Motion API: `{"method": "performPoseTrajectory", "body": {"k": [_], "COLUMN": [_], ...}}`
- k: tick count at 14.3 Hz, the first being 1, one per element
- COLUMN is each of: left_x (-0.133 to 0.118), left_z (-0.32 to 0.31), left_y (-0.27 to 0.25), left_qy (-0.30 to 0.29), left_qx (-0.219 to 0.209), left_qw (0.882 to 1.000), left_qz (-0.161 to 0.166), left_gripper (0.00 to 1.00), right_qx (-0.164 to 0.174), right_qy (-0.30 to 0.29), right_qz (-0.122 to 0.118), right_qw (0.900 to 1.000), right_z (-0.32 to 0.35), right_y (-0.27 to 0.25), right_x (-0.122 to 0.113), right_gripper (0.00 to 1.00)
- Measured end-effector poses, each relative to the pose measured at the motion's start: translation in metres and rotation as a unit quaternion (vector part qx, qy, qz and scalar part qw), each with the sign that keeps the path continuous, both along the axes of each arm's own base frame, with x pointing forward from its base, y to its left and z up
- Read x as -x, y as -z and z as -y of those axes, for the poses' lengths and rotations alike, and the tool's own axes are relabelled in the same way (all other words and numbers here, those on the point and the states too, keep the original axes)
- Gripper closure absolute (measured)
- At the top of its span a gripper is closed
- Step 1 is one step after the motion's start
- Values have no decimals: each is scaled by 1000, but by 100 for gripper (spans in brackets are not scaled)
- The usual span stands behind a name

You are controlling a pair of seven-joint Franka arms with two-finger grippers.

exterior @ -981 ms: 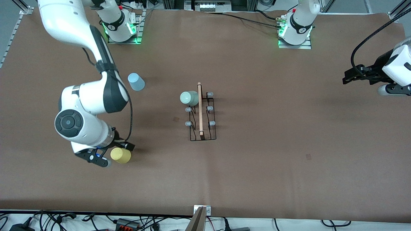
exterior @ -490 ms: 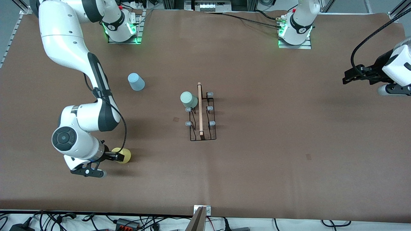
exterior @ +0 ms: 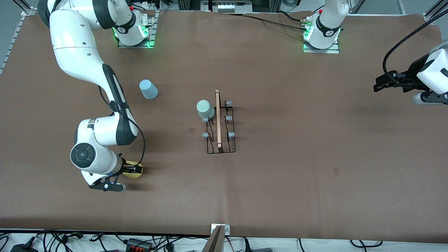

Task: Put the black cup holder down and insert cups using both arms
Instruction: 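Grasp the yellow cup with the right gripper and carry it to the holder, then lower the yellow cup onto a holder peg with the right gripper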

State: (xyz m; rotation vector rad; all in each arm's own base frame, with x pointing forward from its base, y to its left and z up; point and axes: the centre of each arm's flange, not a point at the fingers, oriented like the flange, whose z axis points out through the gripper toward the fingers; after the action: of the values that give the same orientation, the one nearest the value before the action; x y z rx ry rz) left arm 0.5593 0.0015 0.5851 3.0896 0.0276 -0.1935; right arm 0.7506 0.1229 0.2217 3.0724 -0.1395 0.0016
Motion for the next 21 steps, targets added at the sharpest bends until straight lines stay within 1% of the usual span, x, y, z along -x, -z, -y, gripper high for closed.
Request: {"method": "performPoseTrajectory", "body": {"k": [1,2,3,4,6,8,10,12,14,15,19,21], "left_x": [0,0,0,0,0,1,2,2,2,2,3,3], "left_z": [0,0,-1,0,1,3,2,2,1,1,0,0], "left_y": [0,0,0,0,0,0,0,0,0,0,0,0], "left_qy": [0,0,0,0,1,3,2,2,2,1,1,0], "left_qx": [0,0,0,0,0,0,0,0,0,0,0,0], "left_qw": [1000,1000,1000,1000,1000,1000,1000,1000,1000,1000,1000,1000], "left_qz": [0,0,0,0,0,-3,-5,-7,-9,-9,-9,-9], "left_gripper": [0,0,0,0,0,0,0,0,0,0,0,0], "right_qx": [-1,-1,-1,-2,-2,-11,-29,-55,-78,-84,-89,-90], "right_qy": [0,0,0,0,-1,-10,-26,-51,-71,-74,-57,-47], "right_qz": [-3,-5,-7,-8,-17,-16,-12,-3,7,8,4,3], "right_qw": [1000,1000,1000,1000,1000,1000,999,997,994,994,994,995], "right_z": [0,0,0,0,-1,-13,-41,-79,-123,-146,-230,-254], "right_y": [2,3,3,1,-3,-14,-48,-93,-128,-137,-141,-142], "right_x": [1,2,2,2,4,4,3,8,20,29,65,78], "right_gripper": [3,11,22,31,32,32,32,32,32,32,32,32]}}
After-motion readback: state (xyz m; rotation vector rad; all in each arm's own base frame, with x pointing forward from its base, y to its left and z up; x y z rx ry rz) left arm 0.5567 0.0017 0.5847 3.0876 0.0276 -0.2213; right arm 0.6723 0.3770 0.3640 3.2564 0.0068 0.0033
